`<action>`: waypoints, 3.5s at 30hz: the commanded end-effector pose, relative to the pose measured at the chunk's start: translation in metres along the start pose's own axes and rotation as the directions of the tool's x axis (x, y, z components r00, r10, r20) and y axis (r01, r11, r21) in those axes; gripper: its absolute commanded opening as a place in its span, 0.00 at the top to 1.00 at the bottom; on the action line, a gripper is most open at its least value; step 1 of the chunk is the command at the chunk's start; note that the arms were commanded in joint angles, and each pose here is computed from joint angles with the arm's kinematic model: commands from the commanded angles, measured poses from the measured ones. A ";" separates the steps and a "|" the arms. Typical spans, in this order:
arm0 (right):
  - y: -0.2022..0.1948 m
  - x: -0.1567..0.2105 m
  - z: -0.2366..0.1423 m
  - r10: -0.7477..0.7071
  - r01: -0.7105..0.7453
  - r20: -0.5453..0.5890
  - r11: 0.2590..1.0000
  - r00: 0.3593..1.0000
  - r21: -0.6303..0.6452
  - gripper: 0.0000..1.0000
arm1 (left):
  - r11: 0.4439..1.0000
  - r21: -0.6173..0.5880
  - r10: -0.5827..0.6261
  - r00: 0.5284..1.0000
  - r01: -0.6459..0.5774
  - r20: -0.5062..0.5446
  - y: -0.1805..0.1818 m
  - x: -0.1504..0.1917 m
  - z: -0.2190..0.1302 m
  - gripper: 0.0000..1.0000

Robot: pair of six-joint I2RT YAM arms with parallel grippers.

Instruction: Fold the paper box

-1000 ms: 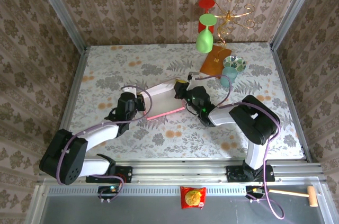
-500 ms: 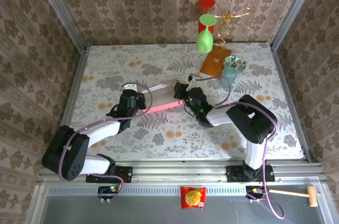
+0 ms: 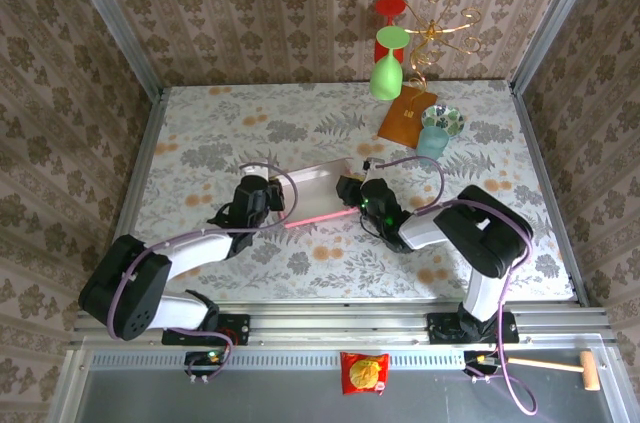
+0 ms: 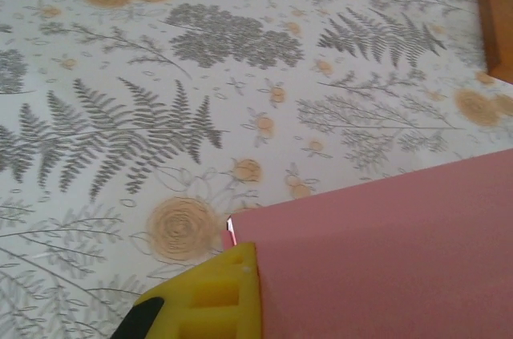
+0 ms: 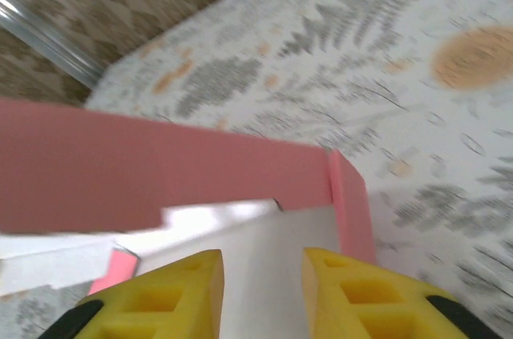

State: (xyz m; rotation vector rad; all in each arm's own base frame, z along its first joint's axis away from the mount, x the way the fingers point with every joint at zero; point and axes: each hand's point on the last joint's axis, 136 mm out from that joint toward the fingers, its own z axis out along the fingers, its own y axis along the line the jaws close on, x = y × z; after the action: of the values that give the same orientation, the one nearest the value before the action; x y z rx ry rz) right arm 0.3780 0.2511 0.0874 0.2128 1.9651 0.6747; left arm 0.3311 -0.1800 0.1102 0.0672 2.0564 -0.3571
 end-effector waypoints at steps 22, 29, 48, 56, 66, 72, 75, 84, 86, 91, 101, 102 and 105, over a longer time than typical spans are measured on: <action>0.030 -0.053 -0.101 0.200 -0.197 -0.108 0.979 0.974 0.043 0.48 | 0.990 -0.034 0.130 0.986 -0.134 -0.106 -0.018 0.049 0.000 1.00; 0.006 -0.120 -0.131 0.336 -0.344 0.081 0.930 0.938 0.130 0.52 | 0.988 -0.025 0.148 0.982 -0.152 -0.117 -0.020 0.051 -0.003 1.00; -0.020 -0.101 -0.006 0.549 -0.437 -0.284 0.819 0.786 0.373 0.53 | 0.989 0.082 0.131 0.988 -0.125 -0.085 -0.035 0.032 -0.012 1.00; -0.028 -0.075 -0.015 0.567 -0.404 -0.399 0.812 0.721 0.422 0.49 | 0.988 0.125 0.102 0.990 -0.090 -0.093 -0.038 0.027 -0.011 1.00; -0.026 -0.057 -0.010 0.608 -0.446 -0.457 0.791 0.650 0.419 0.50 | 0.989 0.130 0.089 0.991 -0.076 -0.097 -0.039 0.028 -0.009 1.00; -0.022 -0.057 -0.018 0.622 -0.459 -0.468 0.782 0.628 0.422 0.50 | 0.991 0.130 0.055 0.995 -0.043 -0.086 -0.041 0.019 -0.008 1.00; -0.018 -0.056 -0.022 0.634 -0.470 -0.475 0.773 0.611 0.427 0.50 | 0.991 0.130 0.027 0.997 -0.017 -0.078 -0.041 0.014 -0.008 1.00; -0.011 -0.053 -0.030 0.674 -0.518 -0.471 0.739 0.570 0.431 0.51 | 0.989 0.148 0.012 0.998 -0.002 -0.066 -0.047 0.006 -0.009 1.00; -0.008 -0.053 -0.031 0.680 -0.528 -0.471 0.733 0.561 0.430 0.51 | 0.988 0.157 0.007 0.998 0.003 -0.064 -0.049 0.004 -0.010 1.00; -0.002 -0.049 -0.032 0.693 -0.541 -0.472 0.720 0.544 0.434 0.52 | 0.986 0.166 -0.001 0.998 0.012 -0.065 -0.052 0.003 -0.010 1.00; -0.007 -0.035 -0.031 0.709 -0.541 -0.474 0.705 0.522 0.458 0.61 | 0.984 0.176 -0.005 0.998 0.017 -0.069 -0.057 0.005 -0.008 1.00; -0.008 -0.034 -0.031 0.710 -0.540 -0.474 0.704 0.521 0.460 0.62 | 0.984 0.177 -0.004 0.998 0.016 -0.069 -0.057 0.005 -0.008 1.00; -0.011 -0.029 -0.031 0.713 -0.539 -0.476 0.701 0.515 0.467 0.65 | 0.983 0.181 -0.003 0.997 0.016 -0.073 -0.059 0.008 -0.007 1.00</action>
State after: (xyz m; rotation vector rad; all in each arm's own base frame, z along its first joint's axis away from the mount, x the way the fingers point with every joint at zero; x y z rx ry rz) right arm 0.3767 0.2055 0.1113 1.0709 2.6309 0.9786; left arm 0.3098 -0.2194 0.1114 0.1704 2.0996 -0.4846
